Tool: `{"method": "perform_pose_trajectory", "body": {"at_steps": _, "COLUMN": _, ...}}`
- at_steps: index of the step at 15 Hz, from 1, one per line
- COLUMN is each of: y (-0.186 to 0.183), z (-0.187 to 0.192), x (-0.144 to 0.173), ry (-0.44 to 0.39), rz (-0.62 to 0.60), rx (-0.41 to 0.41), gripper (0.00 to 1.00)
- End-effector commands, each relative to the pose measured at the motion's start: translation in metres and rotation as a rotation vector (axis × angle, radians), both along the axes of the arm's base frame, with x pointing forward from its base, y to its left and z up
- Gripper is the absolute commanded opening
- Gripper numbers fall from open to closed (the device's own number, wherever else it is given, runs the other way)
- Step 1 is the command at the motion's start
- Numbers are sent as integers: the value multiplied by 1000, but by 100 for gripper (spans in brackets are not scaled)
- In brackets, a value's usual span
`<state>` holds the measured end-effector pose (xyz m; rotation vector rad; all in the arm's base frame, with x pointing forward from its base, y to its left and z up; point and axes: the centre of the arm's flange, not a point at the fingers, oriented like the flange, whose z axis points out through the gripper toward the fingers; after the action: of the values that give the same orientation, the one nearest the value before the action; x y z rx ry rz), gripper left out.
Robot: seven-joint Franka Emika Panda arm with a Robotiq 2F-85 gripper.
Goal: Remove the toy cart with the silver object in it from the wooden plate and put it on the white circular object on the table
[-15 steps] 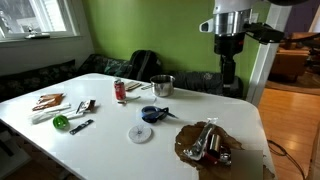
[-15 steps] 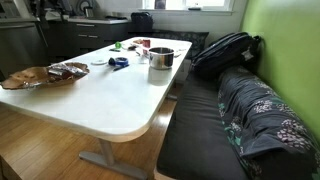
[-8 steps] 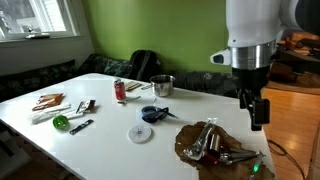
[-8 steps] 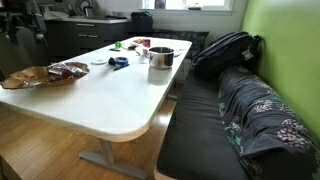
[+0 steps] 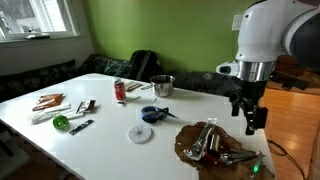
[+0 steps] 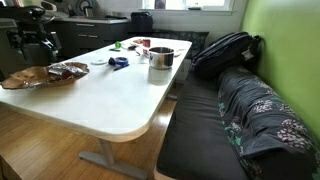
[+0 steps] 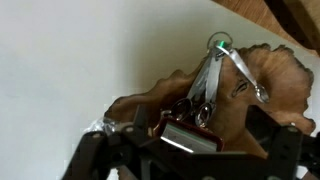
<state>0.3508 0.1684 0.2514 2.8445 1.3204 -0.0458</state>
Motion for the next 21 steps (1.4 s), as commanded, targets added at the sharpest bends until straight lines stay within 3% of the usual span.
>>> {"method": "perform_pose_trajectory", "body": {"at_steps": 1, "y": -6, "z": 8, "x": 27, "ry": -20, "rz": 187, "rx": 75, "gripper": 100}}
{"method": "perform_pose_trajectory", "body": {"at_steps": 7, "y": 16, "z": 19, "x": 24, "ry": -20, "rz": 520, "rx": 141, "gripper": 100}}
{"method": "perform_pose_trajectory", "body": {"at_steps": 11, "y": 28, "z": 10, "x": 8, "ry": 35, "rz": 728, "rx": 176, "gripper": 100}}
{"method": "perform_pose_trajectory", "body": {"at_steps": 12, "y": 31, "z": 18, "x": 19, "ry": 46, "rz": 642, "rx": 147, "gripper": 100}}
{"method": "perform_pose_trajectory", "body": {"at_steps": 13, "y": 30, "z": 13, "x": 13, "ry": 14, "rz": 657, "rx": 155, "gripper": 100}}
{"method": "perform_pose_trajectory", "body": {"at_steps": 17, "y": 30, "z": 18, "x": 18, "ry": 24, "rz": 647, "rx": 158, "gripper": 100}}
{"method": "perform_pose_trajectory", "body": {"at_steps": 19, "y": 38, "z": 5, "x": 17, "ry": -1, "rz": 751, "rx": 137, "gripper": 100}}
{"method": "perform_pose_trajectory", "body": {"at_steps": 21, "y": 48, "z": -4, "x": 20, "ry": 4, "rz": 813, "rx": 49, "gripper": 100}}
